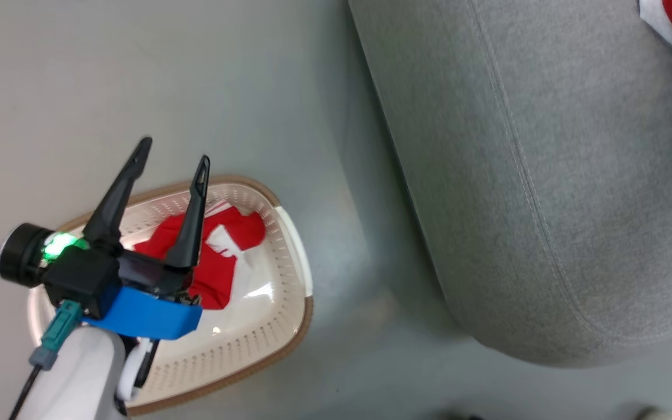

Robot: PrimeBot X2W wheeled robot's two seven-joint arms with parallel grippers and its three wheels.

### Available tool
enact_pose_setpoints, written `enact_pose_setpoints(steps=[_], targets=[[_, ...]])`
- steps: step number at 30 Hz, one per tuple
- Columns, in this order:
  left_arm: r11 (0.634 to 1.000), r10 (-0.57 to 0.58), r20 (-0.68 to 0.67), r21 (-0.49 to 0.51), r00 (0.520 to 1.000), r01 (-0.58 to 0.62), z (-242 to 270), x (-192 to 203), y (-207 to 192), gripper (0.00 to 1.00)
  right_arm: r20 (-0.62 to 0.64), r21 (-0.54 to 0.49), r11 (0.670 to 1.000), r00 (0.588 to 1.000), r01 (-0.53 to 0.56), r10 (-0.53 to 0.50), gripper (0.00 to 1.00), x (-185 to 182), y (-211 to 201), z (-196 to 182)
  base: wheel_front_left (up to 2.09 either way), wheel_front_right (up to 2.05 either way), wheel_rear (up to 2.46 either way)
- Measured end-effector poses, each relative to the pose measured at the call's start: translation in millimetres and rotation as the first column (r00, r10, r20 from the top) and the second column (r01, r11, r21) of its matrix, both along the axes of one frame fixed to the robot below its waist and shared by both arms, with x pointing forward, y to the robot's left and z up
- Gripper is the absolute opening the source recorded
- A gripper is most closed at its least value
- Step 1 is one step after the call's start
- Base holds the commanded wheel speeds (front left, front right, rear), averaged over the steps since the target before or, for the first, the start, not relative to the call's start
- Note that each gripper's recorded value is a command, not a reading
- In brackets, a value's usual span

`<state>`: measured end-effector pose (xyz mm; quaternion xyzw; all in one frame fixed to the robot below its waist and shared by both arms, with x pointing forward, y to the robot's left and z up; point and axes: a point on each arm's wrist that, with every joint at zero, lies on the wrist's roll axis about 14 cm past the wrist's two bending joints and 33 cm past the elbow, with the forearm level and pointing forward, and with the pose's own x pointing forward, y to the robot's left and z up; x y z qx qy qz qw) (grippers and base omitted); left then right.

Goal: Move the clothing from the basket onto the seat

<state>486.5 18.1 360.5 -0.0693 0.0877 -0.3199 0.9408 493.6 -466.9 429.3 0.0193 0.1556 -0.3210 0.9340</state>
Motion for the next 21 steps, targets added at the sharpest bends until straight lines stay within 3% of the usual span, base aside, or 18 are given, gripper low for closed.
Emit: enact_pose_setpoints(steps=[5,10,13,21], targets=[[0.994,0.106,0.023,-0.011,0.994,-0.106,33,-8,20,1.00,-0.006,0.079,0.995,0.998,-0.069,0.069,1.00,-16,42,-11,0.00,0.00,0.00],[0.977,0.211,0.058,-0.038,0.976,-0.210,75,-32,43,1.00,-0.014,0.037,0.979,0.980,-0.199,0.200,1.00,-35,80,3,0.00,0.00,0.00],[0.963,0.267,0.080,-0.055,0.960,-0.263,95,-48,56,1.00,0.045,0.002,0.965,0.964,-0.262,0.262,1.00,-43,104,19,0.00,0.00,0.00],[0.899,0.437,0.091,-0.071,0.895,-0.432,117,-94,107,1.00,0.227,-0.087,0.890,0.861,-0.447,0.455,1.00,-61,190,64,0.00,0.00,0.00]])
